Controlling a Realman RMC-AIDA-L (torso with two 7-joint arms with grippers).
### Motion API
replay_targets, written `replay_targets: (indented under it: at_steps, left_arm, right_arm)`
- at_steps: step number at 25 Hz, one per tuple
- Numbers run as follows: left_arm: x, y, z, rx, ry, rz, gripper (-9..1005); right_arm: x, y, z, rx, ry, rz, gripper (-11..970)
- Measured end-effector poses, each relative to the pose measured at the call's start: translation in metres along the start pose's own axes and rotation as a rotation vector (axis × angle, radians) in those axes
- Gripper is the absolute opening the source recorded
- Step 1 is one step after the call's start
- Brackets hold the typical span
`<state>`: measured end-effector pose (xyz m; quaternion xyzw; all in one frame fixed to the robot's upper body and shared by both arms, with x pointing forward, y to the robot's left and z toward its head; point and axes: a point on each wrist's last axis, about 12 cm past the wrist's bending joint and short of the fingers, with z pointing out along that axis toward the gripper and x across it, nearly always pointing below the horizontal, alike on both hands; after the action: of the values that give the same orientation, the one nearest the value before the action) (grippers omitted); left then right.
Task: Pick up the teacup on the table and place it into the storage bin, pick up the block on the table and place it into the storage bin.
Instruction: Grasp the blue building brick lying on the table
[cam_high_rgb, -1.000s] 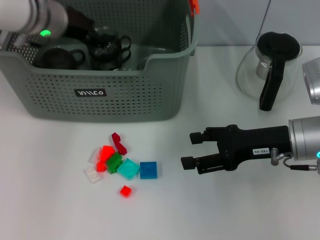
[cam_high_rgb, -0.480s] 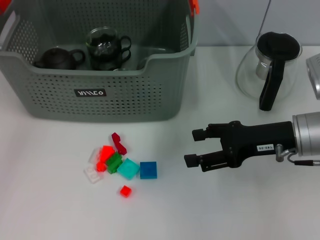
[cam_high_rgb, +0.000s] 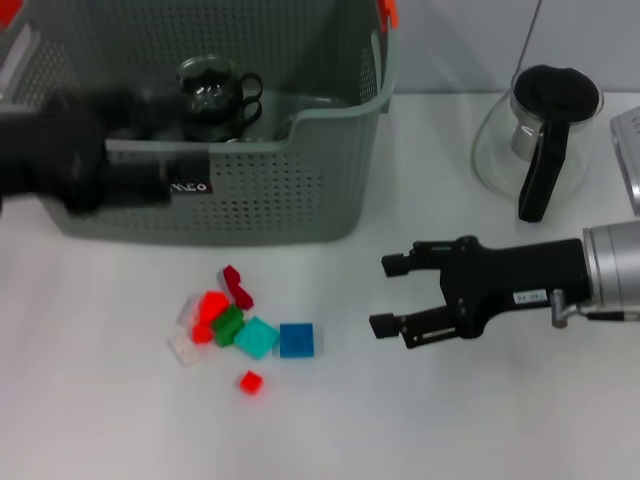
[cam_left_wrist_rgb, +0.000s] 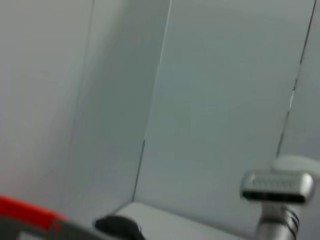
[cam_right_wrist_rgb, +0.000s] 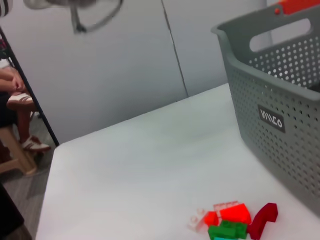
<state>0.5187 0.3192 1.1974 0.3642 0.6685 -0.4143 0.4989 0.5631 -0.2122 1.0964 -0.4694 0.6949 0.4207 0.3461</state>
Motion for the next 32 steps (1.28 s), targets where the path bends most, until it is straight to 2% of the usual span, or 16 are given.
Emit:
replay_targets:
  at_steps: [2, 5, 6, 9, 13, 20, 32]
  left_arm:
    - [0.022, -0.004, 0.000, -0.008, 0.020, -0.011, 833]
    - [0.039, -0.007, -0.001, -0.013, 0.024, -0.021, 836]
    - [0.060, -0.010, -0.005, -0.033, 0.019, -0.019, 837]
    - [0.077, -0.013, -0.010, -0.061, 0.041, -0.002, 841]
    - [0.096, -0.018, -0.010, -0.054, 0.149, 0.046, 839]
    - [0.114, -0.015, -0.004, -0.039, 0.287, 0.014, 835]
    - [0.112, -0.006, 0.007, -0.034, 0.298, 0.015, 833]
  right_arm:
    - [-0.003, -0.001, 0.002, -0.003, 0.010, -0.020, 915]
    - [-0.008, -0.002, 0.011, -0.017, 0.040, -0.046, 915]
    - [-0.010, -0.002, 0.015, -0.023, 0.054, -0.056, 915]
    - [-0.016, -0.002, 0.030, -0.036, 0.102, -0.087, 915]
    - [-0.024, -0.002, 0.053, -0.049, 0.178, -0.138, 915]
    - [-0.031, -0.006, 0.077, -0.034, 0.271, -0.182, 914]
    - [-0.028, 0.000, 0.114, 0.028, 0.384, -0.243, 898]
